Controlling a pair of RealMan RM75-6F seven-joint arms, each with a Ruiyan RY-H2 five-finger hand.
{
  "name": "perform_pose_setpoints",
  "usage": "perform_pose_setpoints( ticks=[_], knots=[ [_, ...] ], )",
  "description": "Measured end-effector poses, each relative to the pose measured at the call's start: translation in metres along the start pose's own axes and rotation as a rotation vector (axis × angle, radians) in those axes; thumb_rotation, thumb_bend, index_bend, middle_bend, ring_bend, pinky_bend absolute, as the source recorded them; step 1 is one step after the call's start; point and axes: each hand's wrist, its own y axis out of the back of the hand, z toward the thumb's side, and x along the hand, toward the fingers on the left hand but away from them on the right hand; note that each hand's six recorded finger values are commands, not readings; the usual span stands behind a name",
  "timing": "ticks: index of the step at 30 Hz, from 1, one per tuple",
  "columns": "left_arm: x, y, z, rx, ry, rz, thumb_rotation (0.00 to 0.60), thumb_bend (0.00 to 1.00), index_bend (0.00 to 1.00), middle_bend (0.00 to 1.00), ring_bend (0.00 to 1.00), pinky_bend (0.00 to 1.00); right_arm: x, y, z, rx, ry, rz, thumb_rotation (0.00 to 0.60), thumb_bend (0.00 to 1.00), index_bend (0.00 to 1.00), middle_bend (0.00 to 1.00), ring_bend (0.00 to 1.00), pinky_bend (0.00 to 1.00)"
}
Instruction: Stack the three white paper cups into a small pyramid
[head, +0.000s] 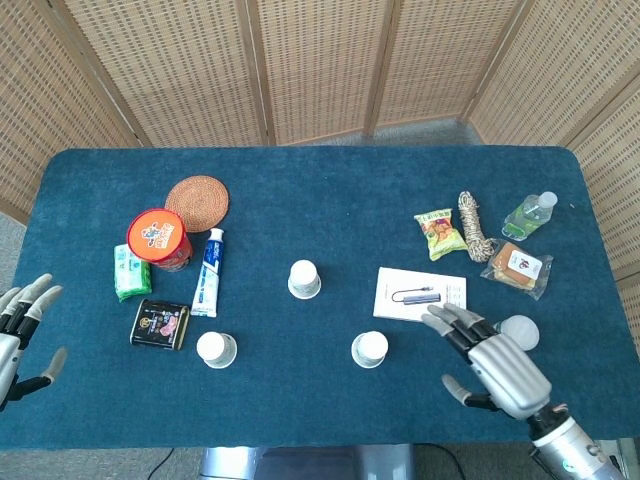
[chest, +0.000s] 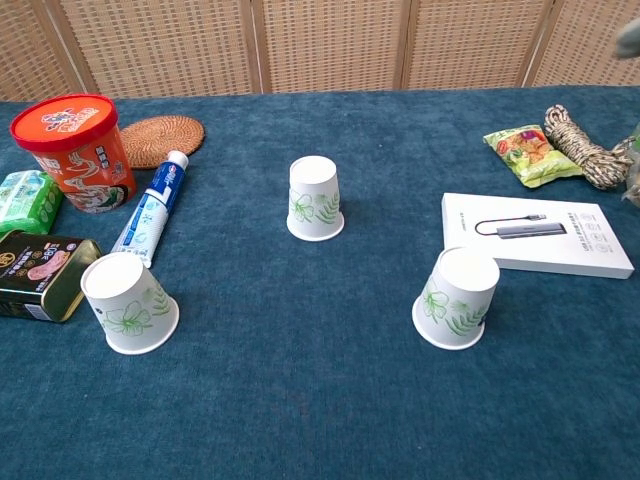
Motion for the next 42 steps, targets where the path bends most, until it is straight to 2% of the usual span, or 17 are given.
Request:
perform_pose_setpoints(
  ticks=[5,13,21,33,42],
  knots=[
    [0.000,0.002,0.001,-0.019,-0.012,-0.005,0.600,0.48,0.00,0.00,0.00,0.00,-0.014,-0.009,0.008,0.082,0.017,0.034,0.600,0.42,0.01,0.02,0.00,0.20],
    [-0.001,0.002,0.000,-0.023,-0.019,-0.011,0.600,0.48,0.00,0.00,0.00,0.00,-0.037,-0.026,0.008,0.192,-0.016,0.049,0.600,0.41,0.00,0.00,0.00,0.23],
    [0.002,0.005,0.007,-0.016,-0.044,-0.008,0.600,0.48,0.00,0.00,0.00,0.00,-0.057,-0.052,0.013,0.232,-0.022,0.103,0.600,0.40,0.00,0.00,0.00,0.24],
    [0.003,0.004,0.007,-0.017,-0.038,-0.017,0.600,0.48,0.00,0.00,0.00,0.00,-0.076,-0.080,0.021,0.269,0.001,0.181,0.600,0.40,0.00,0.00,0.00,0.25],
    [0.001,0.004,0.001,-0.019,-0.023,-0.019,0.600,0.48,0.00,0.00,0.00,0.00,-0.089,-0.096,0.015,0.309,-0.019,0.226,0.600,0.41,0.00,0.00,0.00,0.21]
  ],
)
